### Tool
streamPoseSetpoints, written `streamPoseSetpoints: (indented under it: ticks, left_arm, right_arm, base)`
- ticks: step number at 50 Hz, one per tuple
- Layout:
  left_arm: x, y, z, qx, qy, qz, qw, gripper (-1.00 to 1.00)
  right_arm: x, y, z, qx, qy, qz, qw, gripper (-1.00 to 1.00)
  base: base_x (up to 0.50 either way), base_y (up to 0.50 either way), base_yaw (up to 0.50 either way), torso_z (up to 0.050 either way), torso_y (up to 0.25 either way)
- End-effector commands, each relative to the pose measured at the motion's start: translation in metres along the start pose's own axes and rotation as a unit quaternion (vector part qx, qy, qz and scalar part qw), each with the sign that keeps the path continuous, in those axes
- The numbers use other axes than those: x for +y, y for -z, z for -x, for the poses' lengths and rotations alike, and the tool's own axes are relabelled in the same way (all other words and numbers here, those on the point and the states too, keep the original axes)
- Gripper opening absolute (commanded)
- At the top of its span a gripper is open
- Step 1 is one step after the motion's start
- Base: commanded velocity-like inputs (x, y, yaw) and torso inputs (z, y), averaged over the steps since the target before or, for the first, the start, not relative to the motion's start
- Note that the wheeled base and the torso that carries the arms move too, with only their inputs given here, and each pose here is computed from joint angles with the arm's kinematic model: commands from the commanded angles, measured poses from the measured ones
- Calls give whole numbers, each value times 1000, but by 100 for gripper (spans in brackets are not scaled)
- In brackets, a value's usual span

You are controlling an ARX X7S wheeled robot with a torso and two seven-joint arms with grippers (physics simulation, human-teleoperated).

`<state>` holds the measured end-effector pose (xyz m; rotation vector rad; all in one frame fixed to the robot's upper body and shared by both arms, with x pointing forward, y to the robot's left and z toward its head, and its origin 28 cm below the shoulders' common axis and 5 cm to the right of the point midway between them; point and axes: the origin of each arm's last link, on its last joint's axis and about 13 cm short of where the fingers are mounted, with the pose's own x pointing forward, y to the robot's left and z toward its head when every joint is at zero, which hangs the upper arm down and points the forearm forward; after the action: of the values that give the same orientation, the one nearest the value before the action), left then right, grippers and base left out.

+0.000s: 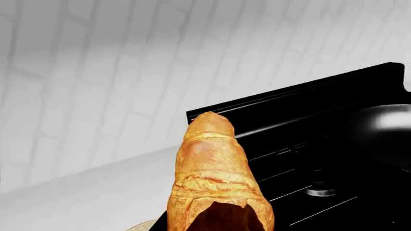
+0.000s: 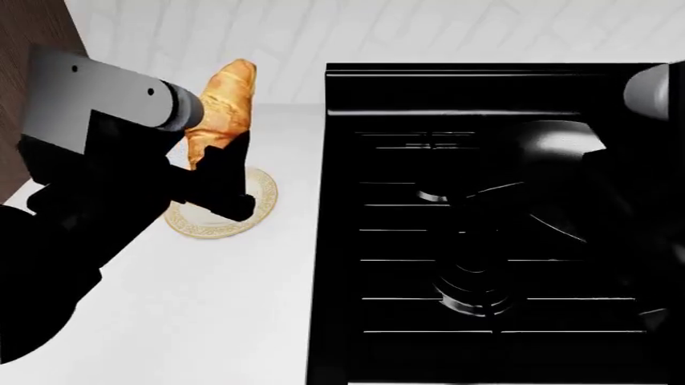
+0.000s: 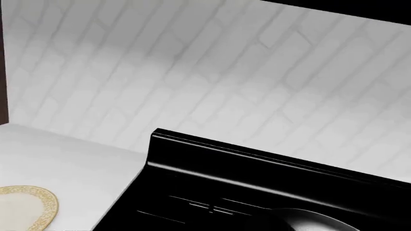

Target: Pick the croissant and place it on the pan. Then turn on the stove to warm the croissant.

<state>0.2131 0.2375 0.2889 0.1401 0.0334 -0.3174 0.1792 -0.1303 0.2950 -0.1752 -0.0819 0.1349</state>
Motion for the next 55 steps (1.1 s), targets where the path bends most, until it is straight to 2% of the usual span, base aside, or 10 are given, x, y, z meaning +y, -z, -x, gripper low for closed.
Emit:
streamPoseSetpoints:
  ticks: [1,10,18,39,55]
  left_arm:
    - [-3,-1,12,-18,20,-19,999,-100]
    - [-3,2,9,-11,27,-26,999,-100]
    - [-5,4,5,-7,37,-27,999,-100]
    - [-7,1,10,-10,35,-33,999,-100]
    - [-8,-1,2,-8,43,-36,998,-100]
  right_arm:
    - [1,-1,11,-1,12,12,1000,100]
    - [0,-4,8,7,17,26,1000,100]
    - [0,-5,7,10,17,13,1000,100]
    - [-1,-6,14,8,20,8,1000,100]
    - [-3,-6,13,7,21,14,1000,100]
  base:
    - [0,0,0,0,0]
    - [0,0,0,0,0]
    - [0,-33,0,0,0]
    - [0,-500,0,0,0]
    - [0,-500,0,0,0]
